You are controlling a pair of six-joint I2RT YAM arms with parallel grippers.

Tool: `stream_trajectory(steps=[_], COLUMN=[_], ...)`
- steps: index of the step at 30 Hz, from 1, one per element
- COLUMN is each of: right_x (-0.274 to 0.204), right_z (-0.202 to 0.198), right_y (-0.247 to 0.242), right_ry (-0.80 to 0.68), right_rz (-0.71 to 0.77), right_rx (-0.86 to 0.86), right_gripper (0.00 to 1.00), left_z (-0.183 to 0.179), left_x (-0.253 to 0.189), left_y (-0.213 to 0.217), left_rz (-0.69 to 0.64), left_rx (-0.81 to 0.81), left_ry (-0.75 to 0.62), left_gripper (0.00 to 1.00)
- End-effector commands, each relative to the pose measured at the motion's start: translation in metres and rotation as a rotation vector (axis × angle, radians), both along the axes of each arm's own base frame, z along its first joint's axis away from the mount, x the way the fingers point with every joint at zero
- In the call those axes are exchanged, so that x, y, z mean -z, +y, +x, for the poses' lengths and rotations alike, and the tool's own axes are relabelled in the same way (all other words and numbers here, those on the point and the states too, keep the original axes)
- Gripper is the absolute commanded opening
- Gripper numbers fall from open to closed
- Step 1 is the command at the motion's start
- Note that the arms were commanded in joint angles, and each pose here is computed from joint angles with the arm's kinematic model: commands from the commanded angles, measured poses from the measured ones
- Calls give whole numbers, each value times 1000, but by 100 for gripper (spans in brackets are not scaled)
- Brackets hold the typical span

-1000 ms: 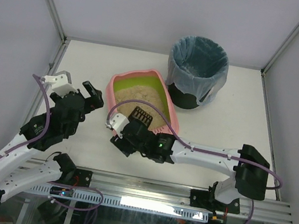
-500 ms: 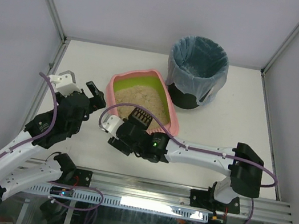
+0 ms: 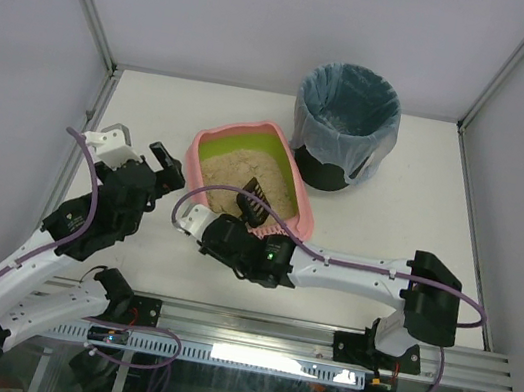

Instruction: Clean the litter box

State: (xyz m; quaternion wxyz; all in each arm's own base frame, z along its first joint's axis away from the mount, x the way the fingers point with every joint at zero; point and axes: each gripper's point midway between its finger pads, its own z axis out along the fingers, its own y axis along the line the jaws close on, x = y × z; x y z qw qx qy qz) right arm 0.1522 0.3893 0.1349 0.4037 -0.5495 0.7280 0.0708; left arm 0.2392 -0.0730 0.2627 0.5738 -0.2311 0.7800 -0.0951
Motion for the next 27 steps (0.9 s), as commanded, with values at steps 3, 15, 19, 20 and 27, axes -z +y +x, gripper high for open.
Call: stream_trajectory(steps=[3,15,19,20,27], right_x=[-52,-99,-115,-119,-148], right_z=[18,45,56,58,89], right_y=[1,-37,-50,-53,-75], right_ry=[-109,-134,-49,-25,106], right_rz=[141,362,510,545,738], right_rx=[95,268,290,284,322], right_gripper=[17,0,0,0,0], left_z=[1,17,24,25,30], left_x=[-12,-51,-78,-81,-96], left_y=[5,-9,-36,-46,-95], left_rz=[10,161,219,239,326], left_rx=[-22,102,266,327,568], left_ry=[-33,-144,-274,-304,-474], left_gripper=[99,99,99,99,99])
